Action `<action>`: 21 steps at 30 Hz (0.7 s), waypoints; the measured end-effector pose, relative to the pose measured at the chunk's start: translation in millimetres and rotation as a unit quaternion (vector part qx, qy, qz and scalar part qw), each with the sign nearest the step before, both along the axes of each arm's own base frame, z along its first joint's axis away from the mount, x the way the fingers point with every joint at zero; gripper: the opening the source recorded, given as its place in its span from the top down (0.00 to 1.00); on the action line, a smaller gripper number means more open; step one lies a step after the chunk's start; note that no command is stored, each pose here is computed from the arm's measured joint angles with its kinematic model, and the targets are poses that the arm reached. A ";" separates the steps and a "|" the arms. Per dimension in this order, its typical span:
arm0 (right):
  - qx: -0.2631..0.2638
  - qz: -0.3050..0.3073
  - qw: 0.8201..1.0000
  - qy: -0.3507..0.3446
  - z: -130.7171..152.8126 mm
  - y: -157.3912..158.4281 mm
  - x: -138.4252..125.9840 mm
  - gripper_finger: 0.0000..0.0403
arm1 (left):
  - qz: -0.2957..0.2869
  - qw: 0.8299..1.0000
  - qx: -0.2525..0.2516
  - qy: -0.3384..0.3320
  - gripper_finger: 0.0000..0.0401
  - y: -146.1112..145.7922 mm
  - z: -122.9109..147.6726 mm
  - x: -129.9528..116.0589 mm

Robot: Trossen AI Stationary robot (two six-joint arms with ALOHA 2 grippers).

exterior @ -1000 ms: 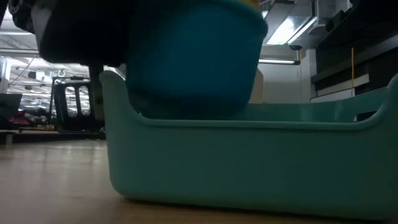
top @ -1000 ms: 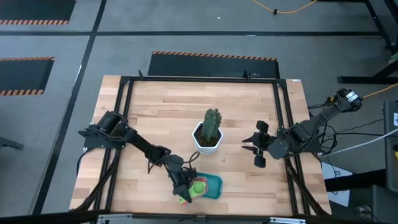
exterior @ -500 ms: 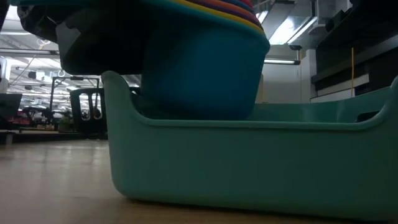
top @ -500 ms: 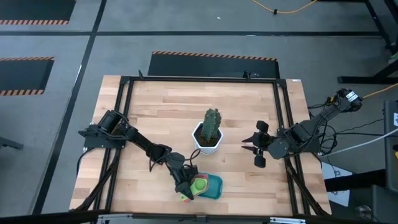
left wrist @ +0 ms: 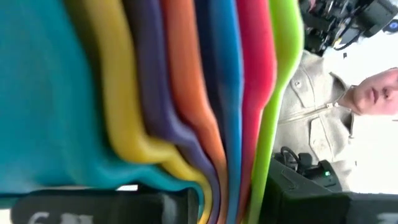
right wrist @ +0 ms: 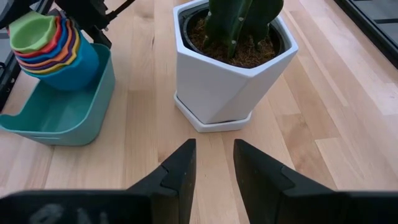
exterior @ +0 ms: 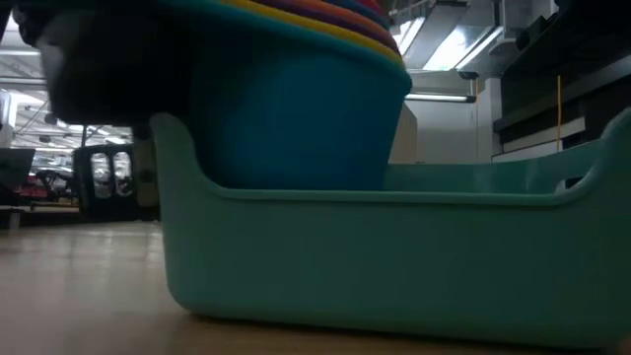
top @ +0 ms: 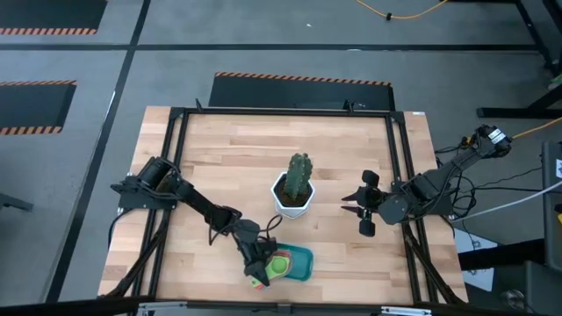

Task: Nest measuring cups in basket
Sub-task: Put the nested measuring cups into the green bin

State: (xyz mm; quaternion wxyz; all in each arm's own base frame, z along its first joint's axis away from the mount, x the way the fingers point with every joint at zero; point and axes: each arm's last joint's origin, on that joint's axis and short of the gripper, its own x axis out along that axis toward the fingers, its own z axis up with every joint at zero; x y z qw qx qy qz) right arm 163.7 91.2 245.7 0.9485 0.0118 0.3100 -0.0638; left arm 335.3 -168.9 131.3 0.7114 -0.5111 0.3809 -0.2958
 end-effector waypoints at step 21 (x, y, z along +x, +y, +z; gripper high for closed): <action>0.000 0.000 1.000 0.000 0.0 0.0 0.0 0.72 | 0.007 1.000 0.011 0.015 0.71 -3.1 -3.4 -2.3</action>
